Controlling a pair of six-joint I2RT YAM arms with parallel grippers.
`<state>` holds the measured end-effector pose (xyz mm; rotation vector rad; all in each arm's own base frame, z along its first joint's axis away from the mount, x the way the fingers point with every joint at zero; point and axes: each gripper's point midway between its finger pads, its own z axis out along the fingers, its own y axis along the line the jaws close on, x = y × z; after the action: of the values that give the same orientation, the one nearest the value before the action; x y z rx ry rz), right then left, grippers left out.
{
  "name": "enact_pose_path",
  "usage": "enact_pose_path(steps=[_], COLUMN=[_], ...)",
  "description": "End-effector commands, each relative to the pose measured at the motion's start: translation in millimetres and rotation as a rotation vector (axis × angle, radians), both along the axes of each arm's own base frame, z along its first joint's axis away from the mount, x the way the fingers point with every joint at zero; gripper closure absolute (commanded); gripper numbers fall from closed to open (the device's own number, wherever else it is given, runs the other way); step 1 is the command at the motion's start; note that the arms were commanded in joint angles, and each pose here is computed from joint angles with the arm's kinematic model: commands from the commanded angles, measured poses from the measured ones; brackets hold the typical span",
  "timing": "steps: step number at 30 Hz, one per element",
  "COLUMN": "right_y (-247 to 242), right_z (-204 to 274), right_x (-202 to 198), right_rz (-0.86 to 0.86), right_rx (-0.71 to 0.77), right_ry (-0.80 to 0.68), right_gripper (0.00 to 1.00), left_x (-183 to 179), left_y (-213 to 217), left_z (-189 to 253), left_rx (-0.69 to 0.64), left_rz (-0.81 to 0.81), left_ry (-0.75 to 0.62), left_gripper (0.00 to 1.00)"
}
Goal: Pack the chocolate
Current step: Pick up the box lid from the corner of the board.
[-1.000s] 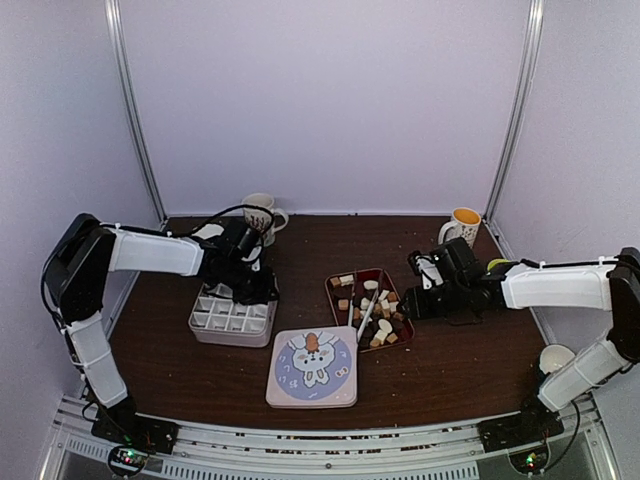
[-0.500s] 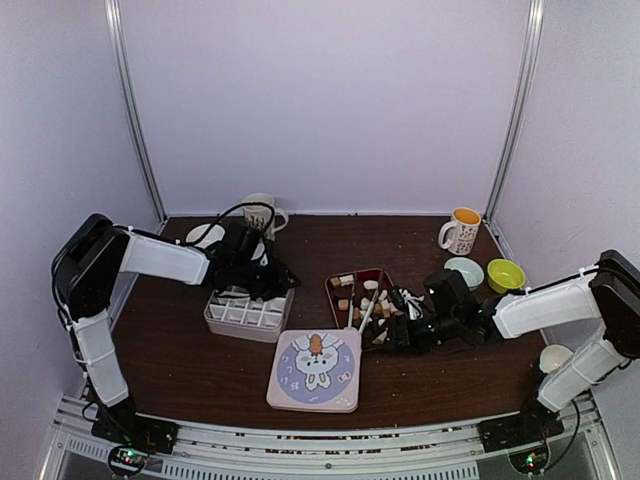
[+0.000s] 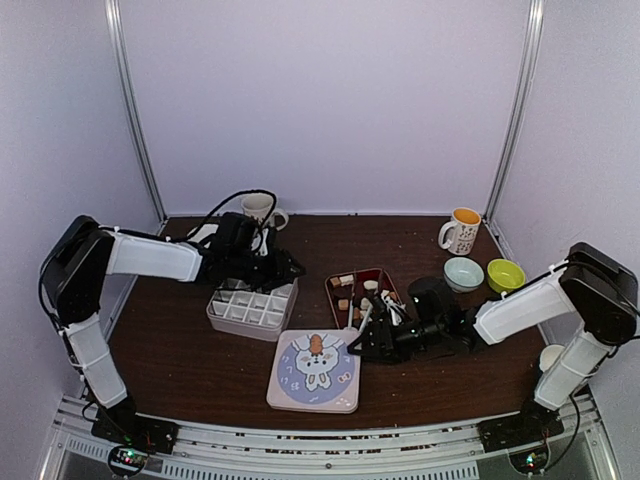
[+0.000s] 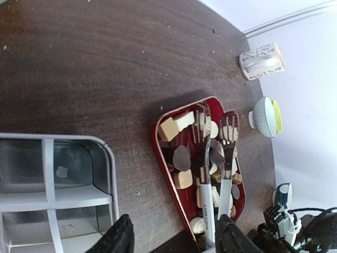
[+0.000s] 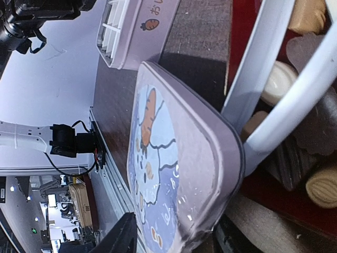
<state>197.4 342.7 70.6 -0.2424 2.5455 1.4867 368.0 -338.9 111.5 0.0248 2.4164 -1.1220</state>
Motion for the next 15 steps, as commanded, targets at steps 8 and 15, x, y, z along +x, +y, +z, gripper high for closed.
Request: enact_pose_path(steps=[8,15], right_y=[13.9,16.2], right_z=[6.5,30.5], right_x=[4.2,3.2], right_rz=[0.004,0.041], right_rx=[0.111,0.15], right_ry=[0.021,-0.052], right_gripper=[0.64,0.8], left_x=[-10.5,-24.7], left_y=[31.9,29.1], left_z=[69.3,99.1], left_rx=[0.083,0.067], left_rz=[0.022,-0.078], left_ry=[-0.241,-0.337], left_gripper=[0.39,0.39])
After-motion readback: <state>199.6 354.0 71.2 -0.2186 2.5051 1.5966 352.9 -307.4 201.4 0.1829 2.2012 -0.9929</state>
